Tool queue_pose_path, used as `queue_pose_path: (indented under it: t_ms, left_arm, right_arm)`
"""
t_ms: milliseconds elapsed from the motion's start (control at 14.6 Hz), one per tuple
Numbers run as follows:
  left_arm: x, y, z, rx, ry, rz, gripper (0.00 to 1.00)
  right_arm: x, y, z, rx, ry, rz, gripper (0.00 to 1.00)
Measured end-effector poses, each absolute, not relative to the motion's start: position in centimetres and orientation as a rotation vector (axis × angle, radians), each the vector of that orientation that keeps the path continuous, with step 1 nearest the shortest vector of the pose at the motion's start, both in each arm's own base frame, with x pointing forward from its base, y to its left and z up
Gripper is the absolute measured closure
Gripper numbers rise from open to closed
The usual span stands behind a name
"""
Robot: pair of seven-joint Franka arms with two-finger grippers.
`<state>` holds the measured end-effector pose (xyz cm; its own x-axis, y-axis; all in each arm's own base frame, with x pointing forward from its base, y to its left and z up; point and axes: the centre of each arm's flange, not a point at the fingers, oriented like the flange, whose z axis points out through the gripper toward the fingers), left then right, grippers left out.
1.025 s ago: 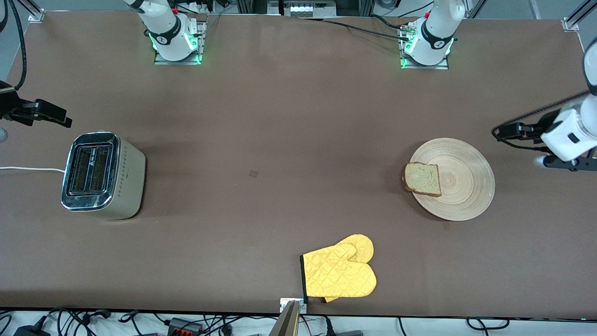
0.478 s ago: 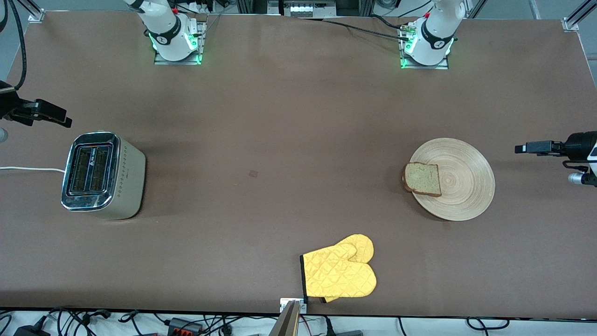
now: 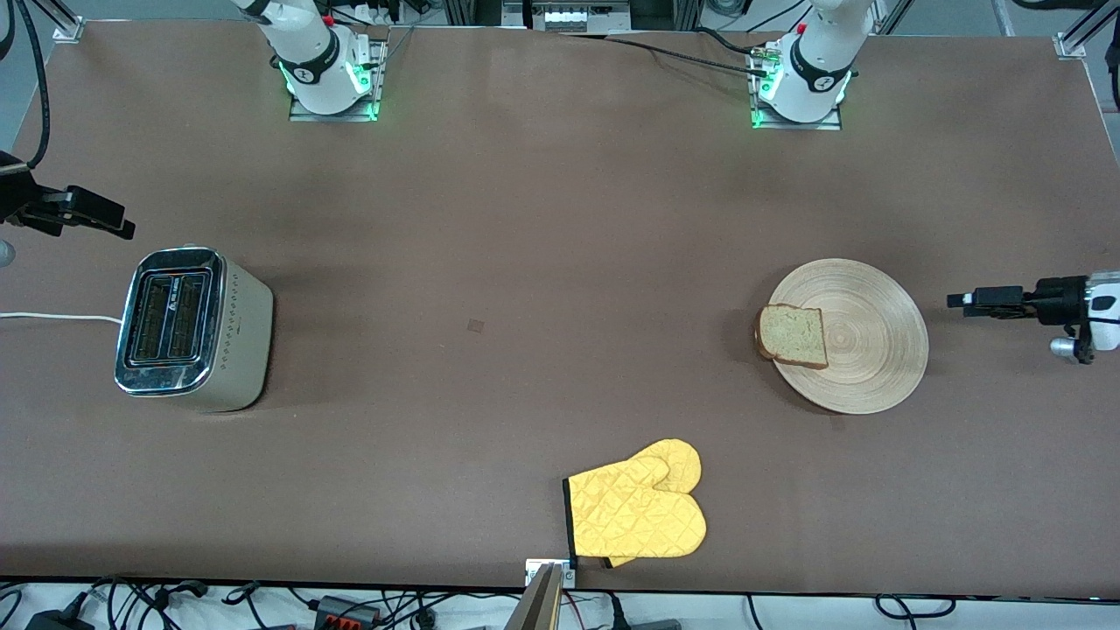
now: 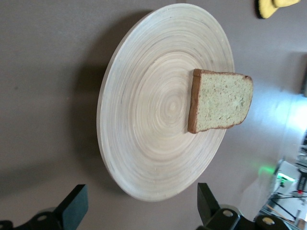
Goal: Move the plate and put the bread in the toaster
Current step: 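Lower the left gripper to the rim of the wooden plate, then push the wooden plate with the left gripper toward the toaster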
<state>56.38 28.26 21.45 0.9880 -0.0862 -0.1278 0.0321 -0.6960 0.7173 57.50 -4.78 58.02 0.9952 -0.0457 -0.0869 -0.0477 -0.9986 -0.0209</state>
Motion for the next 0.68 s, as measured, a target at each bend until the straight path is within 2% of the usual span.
queue_pose_path:
  t_ms: [273,410,478,547,615,683]
  left_arm:
    - [55.8,29.5,16.6,2.290,-0.064,-0.090,0.00]
    - [55.7,29.3,15.2,2.257,-0.069,-0.064,0.05]
    - [55.6,29.0,14.4,2.238,-0.069,-0.056,0.14]
    - [55.6,28.6,13.7,2.221,-0.066,-0.052,0.19]
    - [55.7,28.2,13.0,2.204,-0.063,-0.049,0.19]
    - [55.7,27.8,12.4,2.189,-0.067,-0.045,0.26]
  right_arm:
    - [57.5,-4.8,58.0,-3.115,0.073,0.135,0.00]
    - [57.5,-4.8,58.0,-3.115,0.073,0.135,0.00]
    - [57.5,-4.8,58.0,-3.115,0.073,0.135,0.00]
    - [57.5,-4.8,58.0,-3.115,0.073,0.135,0.00]
    - [57.5,-4.8,58.0,-3.115,0.073,0.135,0.00]
    - [57.5,-4.8,58.0,-3.115,0.073,0.135,0.00]
